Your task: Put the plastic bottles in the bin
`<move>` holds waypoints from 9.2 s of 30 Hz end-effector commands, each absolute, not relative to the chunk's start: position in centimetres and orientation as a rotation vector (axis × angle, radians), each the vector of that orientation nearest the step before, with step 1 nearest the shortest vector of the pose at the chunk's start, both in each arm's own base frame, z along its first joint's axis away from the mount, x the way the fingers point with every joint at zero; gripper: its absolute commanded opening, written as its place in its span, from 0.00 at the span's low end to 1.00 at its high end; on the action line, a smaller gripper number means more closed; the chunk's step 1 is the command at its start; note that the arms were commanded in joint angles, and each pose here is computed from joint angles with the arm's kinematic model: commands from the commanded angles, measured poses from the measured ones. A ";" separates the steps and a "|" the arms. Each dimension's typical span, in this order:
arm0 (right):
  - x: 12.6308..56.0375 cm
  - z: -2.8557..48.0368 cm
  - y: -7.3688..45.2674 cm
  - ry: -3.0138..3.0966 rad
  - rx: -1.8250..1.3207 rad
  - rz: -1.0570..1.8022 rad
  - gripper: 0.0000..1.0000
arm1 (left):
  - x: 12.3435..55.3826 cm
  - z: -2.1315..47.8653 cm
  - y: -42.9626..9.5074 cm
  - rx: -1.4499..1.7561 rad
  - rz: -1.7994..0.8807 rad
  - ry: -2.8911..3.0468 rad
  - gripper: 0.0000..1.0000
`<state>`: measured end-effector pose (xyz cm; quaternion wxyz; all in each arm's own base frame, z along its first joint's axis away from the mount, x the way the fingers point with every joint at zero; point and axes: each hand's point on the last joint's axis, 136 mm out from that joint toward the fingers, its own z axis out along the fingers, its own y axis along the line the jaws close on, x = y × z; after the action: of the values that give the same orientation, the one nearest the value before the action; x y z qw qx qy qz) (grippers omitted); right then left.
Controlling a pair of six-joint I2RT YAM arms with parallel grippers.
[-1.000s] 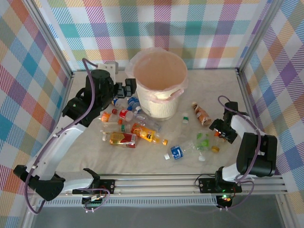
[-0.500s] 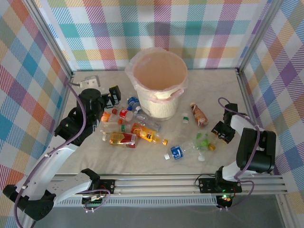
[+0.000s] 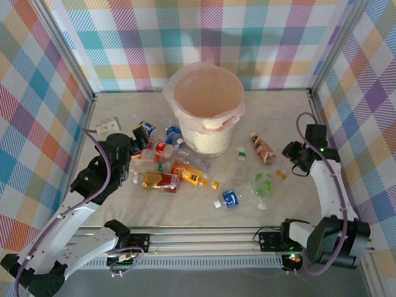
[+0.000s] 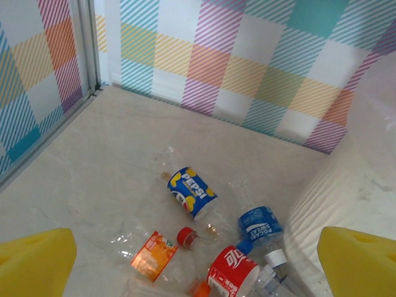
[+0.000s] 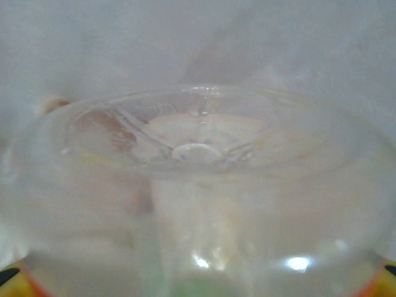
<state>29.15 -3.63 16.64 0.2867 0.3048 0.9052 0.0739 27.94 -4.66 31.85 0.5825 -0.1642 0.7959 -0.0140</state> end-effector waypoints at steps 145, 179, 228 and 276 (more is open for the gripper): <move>18.4 16.6 3.7 2.682 0.535 -0.105 1.00 | 27.6 22.3 -5.2 -0.537 -0.159 1.899 1.00; 20.6 5.4 6.4 2.875 0.653 0.241 0.87 | 27.8 22.9 -5.3 -0.519 -0.148 1.905 1.00; 21.2 9.9 3.1 2.711 0.754 0.187 0.42 | 28.1 22.2 -5.4 -0.529 -0.124 1.924 1.00; 46.2 38.6 28.2 2.123 -0.410 0.738 0.34 | 27.3 21.3 -4.4 -0.557 -0.088 1.936 1.00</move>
<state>47.00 27.09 39.41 0.4282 -0.1243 0.8422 0.3031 27.77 -5.32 20.90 0.5280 -0.2228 0.8180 -0.0500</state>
